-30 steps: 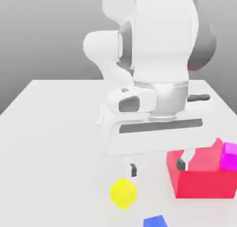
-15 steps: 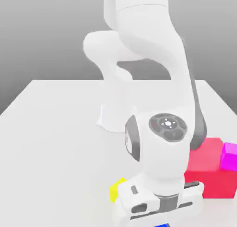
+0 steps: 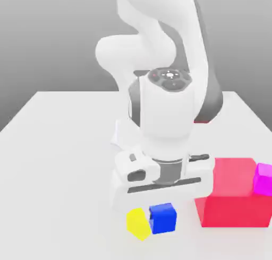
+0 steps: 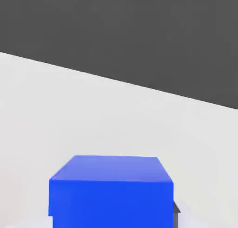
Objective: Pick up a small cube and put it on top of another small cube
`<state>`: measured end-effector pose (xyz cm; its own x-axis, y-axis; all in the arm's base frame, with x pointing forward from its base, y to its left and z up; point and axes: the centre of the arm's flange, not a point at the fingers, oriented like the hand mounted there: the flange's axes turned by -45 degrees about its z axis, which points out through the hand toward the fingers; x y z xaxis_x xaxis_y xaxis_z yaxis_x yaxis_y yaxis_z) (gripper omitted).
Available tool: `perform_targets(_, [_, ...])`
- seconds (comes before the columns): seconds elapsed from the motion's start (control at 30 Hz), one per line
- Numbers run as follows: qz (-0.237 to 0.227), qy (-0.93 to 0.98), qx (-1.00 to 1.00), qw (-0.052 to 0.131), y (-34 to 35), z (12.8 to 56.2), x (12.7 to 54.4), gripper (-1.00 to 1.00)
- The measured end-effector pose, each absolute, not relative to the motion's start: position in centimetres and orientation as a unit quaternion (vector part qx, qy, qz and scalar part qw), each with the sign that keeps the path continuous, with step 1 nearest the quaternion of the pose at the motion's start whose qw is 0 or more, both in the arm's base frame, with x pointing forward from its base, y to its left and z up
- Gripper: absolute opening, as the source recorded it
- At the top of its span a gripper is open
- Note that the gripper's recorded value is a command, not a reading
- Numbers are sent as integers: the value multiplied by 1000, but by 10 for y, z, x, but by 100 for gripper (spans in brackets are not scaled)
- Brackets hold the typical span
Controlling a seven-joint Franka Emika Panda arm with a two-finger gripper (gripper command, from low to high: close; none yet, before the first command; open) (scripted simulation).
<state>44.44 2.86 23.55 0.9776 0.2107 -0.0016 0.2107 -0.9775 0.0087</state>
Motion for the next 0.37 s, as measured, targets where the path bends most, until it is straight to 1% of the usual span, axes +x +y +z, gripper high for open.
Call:
perform_targets(0.1, [0, 94, 996, 1, 11, 240, 416, -100])
perform_targets(0.27, [0, 98, 995, 0, 13, 192, 410, -100])
perform_targets(0.3, [0, 99, 995, 0, 13, 184, 409, 100])
perform_targets(0.37, [0, 99, 995, 0, 13, 184, 409, 100])
